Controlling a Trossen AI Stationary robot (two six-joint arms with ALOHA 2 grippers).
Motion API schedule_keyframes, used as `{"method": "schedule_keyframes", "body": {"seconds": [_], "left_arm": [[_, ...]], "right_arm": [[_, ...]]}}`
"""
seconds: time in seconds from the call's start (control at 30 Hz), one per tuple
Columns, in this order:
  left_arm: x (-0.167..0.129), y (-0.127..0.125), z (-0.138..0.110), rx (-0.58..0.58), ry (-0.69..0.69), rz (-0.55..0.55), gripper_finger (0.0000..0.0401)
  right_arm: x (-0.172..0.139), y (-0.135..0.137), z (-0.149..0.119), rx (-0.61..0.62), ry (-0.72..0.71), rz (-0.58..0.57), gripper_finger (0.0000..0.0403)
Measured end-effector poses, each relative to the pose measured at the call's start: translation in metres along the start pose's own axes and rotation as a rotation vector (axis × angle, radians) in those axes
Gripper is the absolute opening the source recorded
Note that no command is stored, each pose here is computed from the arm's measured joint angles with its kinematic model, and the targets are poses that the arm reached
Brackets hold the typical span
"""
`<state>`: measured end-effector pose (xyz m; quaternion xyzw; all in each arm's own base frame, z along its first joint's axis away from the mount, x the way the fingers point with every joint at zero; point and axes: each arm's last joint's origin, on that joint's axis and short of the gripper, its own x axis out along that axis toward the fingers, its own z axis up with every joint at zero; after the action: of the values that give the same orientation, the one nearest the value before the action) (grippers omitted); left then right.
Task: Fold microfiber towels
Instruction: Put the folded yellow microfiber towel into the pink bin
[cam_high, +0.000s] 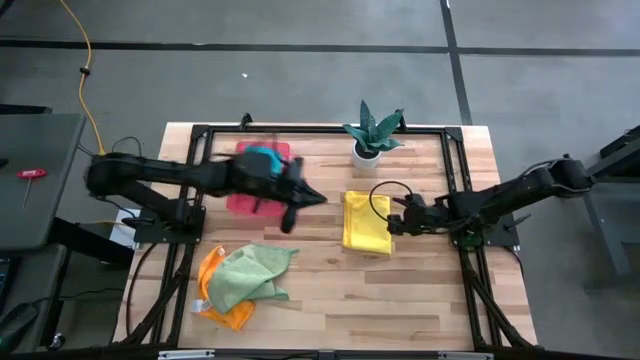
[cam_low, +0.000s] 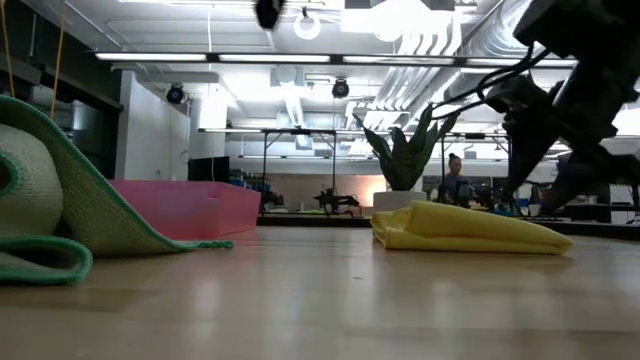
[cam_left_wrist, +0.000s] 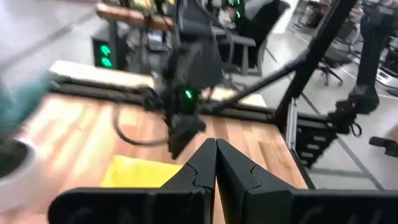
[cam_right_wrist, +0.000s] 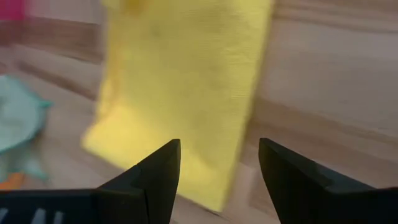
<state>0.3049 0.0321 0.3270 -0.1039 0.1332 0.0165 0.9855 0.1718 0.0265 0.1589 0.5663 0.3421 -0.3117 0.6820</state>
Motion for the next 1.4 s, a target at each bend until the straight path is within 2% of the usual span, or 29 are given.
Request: {"method": "schedule_keyframes", "body": {"seconds": [0.07, 0.23, 0.53, 0.7, 0.97, 1.17, 1.3, 1.4], "left_arm": [[0.025, 0.004, -0.013, -0.019, 0.03, -0.036, 0.0], [0.08, 0.022, -0.058, -0.057, 0.127, -0.012, 0.0], [0.139, 0.041, -0.136, -0.15, 0.252, 0.027, 0.0], [0.151, 0.048, -0.16, -0.196, 0.281, 0.041, 0.0], [0.158, 0.053, -0.183, -0.188, 0.34, 0.055, 0.0], [0.164, 0.055, -0.2, -0.232, 0.386, 0.037, 0.0], [0.165, 0.05, -0.204, -0.222, 0.4, 0.027, 0.0], [0.166, 0.047, -0.204, -0.218, 0.392, 0.025, 0.0]], "right_arm": [[0.004, -0.004, -0.001, 0.003, -0.003, 0.051, 0.0209], [0.007, -0.009, -0.001, -0.021, -0.012, 0.048, 0.0209], [0.009, -0.01, 0.001, -0.02, -0.068, 0.029, 0.0209], [0.021, -0.013, -0.001, -0.026, -0.051, -0.03, 0.0209], [0.042, -0.007, -0.004, 0.01, -0.049, -0.005, 0.0209], [0.045, -0.005, -0.005, 0.066, -0.054, 0.006, 0.0208], [0.044, 0.002, -0.004, 0.093, -0.05, 0.026, 0.019], [0.043, 0.009, -0.004, 0.11, -0.04, 0.064, 0.0156]]}}
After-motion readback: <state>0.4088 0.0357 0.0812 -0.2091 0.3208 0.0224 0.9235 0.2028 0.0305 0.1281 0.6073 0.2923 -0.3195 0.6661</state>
